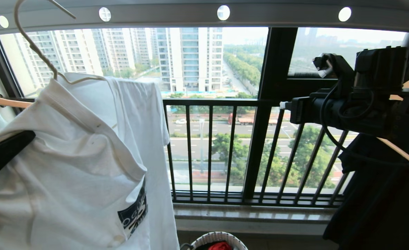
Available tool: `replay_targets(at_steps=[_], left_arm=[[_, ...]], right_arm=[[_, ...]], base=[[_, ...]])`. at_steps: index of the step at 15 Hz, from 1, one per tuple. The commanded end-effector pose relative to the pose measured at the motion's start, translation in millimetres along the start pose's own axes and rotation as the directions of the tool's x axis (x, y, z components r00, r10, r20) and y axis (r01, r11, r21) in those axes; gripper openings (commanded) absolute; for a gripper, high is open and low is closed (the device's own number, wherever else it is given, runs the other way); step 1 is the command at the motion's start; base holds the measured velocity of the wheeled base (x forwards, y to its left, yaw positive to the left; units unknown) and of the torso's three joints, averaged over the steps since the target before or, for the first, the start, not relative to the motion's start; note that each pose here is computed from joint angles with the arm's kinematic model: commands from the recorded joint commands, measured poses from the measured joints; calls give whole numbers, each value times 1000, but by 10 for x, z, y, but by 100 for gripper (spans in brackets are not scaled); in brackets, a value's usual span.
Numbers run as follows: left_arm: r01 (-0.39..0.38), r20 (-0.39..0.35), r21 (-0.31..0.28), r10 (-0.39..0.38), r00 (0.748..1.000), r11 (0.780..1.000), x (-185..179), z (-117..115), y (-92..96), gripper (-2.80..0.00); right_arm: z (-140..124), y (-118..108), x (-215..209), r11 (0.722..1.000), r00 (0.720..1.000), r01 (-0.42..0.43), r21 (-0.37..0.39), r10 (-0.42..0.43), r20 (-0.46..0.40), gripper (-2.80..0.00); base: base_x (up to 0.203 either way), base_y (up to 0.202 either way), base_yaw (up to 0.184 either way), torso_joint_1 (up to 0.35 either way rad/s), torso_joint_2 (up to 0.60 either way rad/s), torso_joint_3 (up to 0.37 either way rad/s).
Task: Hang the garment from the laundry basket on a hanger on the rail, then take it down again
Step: Hang the clothes rack on the clothesline
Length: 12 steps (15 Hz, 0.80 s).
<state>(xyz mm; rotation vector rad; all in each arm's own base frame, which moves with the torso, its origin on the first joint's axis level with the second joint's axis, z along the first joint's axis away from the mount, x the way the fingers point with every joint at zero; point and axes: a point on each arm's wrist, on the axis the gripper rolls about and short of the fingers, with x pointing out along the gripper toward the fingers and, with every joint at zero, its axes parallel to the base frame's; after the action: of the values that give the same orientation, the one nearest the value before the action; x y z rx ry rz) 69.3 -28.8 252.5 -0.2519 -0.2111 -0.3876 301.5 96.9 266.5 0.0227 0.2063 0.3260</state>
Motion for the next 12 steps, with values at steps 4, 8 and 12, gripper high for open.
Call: replay_targets(at_steps=[4,8,12], left_arm=[[-33,2,9,33,999,999,220,105,2,-280],[-93,-7,33,93,996,995,304,90,65,-280],[-104,-26,44,105,994,994,414,76,84,-280]], right_arm=[[-21,-1,51,1000,1000,0,0,0,-7,-280],[-16,-1,74,1000,1000,0,0,0,-4,-280],[-9,-5,92,1000,1000,1,2,-1,-2,-280]], base=[[0,0,0,0,0,0],[0,0,0,0,0,0],[0,0,0,0,0,0]])
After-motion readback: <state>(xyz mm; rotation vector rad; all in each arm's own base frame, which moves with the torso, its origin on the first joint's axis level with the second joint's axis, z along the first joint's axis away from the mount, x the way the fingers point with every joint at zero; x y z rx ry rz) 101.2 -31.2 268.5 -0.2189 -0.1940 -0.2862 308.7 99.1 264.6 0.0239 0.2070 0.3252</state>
